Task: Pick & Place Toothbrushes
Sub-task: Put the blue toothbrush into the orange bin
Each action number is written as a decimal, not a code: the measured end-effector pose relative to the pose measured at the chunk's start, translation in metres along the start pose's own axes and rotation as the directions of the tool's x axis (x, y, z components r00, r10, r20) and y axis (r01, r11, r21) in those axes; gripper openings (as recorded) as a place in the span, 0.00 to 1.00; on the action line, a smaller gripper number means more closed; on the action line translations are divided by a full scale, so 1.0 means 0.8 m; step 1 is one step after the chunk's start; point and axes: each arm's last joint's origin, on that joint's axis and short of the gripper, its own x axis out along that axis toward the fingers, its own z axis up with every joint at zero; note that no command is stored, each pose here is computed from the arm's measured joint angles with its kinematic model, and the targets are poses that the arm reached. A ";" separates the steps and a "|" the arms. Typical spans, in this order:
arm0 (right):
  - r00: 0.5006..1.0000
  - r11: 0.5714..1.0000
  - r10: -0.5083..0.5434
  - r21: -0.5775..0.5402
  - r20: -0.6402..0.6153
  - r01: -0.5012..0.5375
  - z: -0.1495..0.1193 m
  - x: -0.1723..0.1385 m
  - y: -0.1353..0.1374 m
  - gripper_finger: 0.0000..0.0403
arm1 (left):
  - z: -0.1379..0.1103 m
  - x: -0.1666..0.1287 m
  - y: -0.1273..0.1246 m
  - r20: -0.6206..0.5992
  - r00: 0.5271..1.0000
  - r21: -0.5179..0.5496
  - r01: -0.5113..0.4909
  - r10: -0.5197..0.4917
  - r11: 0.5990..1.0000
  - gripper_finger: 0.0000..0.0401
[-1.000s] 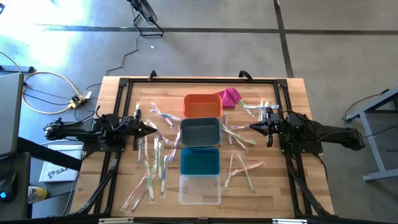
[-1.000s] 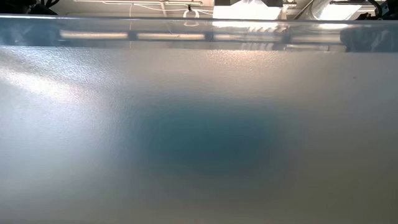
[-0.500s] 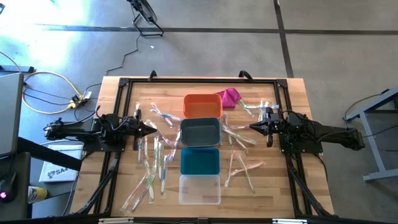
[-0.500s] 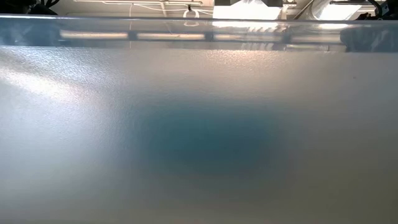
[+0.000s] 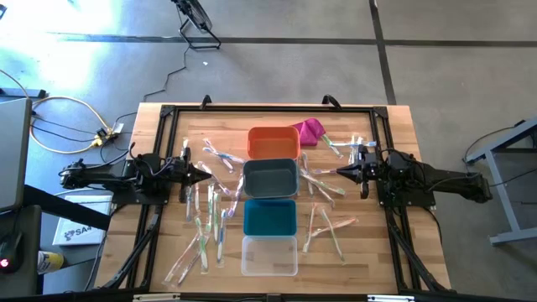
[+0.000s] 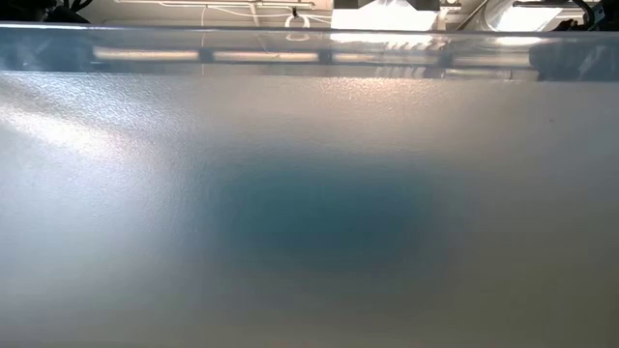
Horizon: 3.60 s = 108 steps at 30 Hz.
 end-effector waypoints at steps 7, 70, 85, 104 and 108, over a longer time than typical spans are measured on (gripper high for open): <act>0.963 0.963 0.269 0.012 -0.028 -0.269 0.001 -0.001 0.010 0.03 | 0.000 0.000 0.000 0.000 1.000 0.000 -0.001 0.001 1.000 0.01; 0.996 1.000 -0.016 0.028 0.092 0.013 0.011 -0.001 0.001 0.03 | 0.006 0.000 -0.001 0.047 0.999 -0.261 0.031 -0.019 0.965 0.01; 0.983 0.999 -0.051 0.025 0.178 0.047 0.020 -0.002 0.001 0.01 | 0.006 0.000 0.000 0.052 0.999 -0.262 0.015 -0.001 0.965 0.01; 0.937 0.989 -0.093 -0.077 0.338 0.126 0.054 -0.001 0.006 0.01 | 0.007 -0.001 0.006 0.055 0.985 -0.209 -0.152 0.166 0.966 0.01; 0.951 0.985 -0.107 -0.102 0.289 0.142 0.073 0.008 0.010 0.01 | 0.007 -0.001 0.006 0.054 0.984 -0.212 -0.152 0.167 0.965 0.01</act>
